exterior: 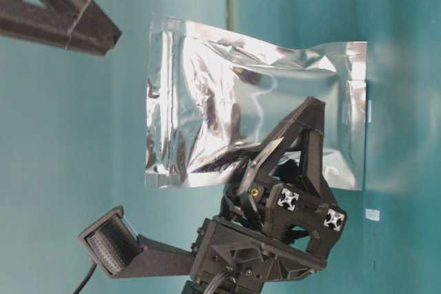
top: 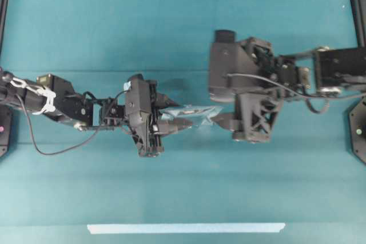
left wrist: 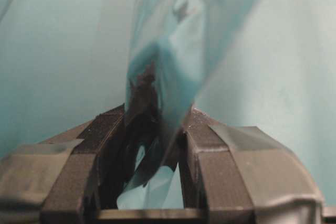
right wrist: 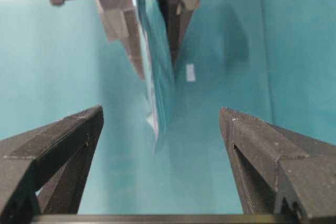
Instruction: Hand over the silver zip bag and make it stand upright.
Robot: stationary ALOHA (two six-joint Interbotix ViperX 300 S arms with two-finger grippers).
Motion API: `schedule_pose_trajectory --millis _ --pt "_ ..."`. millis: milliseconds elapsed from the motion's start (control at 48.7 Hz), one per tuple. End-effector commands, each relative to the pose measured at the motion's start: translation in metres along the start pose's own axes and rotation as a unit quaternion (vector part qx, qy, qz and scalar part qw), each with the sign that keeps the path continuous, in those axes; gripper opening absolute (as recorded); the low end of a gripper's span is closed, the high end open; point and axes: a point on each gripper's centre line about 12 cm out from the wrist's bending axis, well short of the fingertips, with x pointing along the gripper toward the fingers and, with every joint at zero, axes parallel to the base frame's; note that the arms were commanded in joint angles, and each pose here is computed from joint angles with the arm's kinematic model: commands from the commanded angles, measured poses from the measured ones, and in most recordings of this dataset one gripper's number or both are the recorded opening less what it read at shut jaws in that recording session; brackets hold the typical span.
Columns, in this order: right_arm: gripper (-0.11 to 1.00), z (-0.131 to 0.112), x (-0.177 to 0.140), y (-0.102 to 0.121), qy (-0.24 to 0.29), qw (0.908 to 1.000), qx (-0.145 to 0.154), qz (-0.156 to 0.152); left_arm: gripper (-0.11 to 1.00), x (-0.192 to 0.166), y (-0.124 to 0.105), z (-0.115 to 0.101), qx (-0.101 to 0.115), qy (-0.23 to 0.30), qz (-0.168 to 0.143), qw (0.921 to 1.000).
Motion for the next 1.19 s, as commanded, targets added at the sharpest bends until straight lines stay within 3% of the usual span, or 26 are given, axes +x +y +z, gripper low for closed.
schedule_pose_trajectory --millis 0,1170 --pt "0.90 0.004 -0.015 -0.003 -0.033 0.9994 0.008 -0.001 0.29 0.000 -0.001 0.005 0.000 -0.008 -0.002 1.0000" --pt "0.90 -0.034 -0.044 -0.006 -0.090 0.9959 0.008 0.005 0.29 0.001 -0.001 0.005 0.000 0.000 -0.001 1.0000"
